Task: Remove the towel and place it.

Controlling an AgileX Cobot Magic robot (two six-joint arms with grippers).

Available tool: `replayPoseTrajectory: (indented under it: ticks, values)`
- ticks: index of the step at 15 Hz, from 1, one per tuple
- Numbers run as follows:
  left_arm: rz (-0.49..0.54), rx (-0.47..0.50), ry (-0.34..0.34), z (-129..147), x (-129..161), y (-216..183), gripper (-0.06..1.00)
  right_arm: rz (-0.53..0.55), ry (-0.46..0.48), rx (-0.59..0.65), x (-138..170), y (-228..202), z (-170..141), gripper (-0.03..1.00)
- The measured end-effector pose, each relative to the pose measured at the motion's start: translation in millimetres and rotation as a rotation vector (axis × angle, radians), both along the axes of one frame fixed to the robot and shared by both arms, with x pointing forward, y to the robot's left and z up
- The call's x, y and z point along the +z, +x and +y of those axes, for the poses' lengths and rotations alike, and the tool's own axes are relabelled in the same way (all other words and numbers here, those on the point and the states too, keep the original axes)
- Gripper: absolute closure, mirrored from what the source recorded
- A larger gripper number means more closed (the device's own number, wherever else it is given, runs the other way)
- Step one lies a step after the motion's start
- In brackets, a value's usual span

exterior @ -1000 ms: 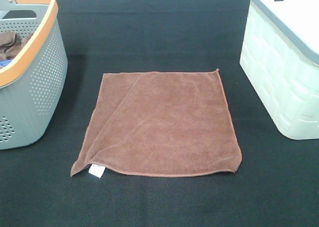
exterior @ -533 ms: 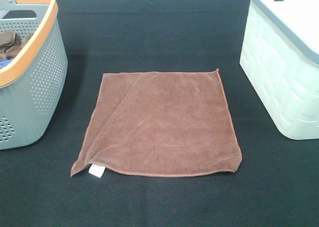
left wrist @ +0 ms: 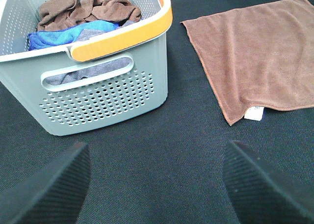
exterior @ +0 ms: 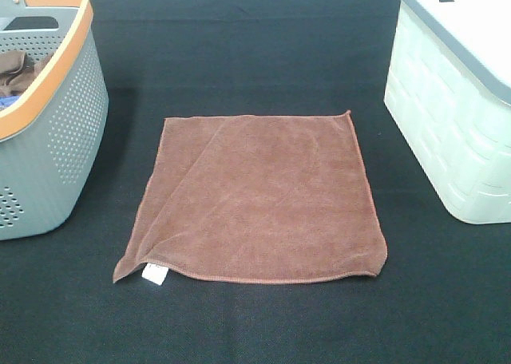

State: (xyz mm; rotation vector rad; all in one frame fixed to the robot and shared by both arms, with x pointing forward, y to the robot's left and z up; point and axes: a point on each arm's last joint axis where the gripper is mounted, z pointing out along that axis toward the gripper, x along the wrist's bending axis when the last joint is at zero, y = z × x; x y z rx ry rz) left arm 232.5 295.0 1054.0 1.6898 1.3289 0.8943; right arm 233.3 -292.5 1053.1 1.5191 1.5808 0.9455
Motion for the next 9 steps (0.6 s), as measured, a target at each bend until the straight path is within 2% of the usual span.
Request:
replayPoseTrajectory:
  ticks: [9]
  values:
    - [0.000, 0.000, 0.000, 0.0, 0.0, 0.0, 0.22, -0.007, 0.008, 0.066, 0.0, -1.6, 0.4, 0.14]
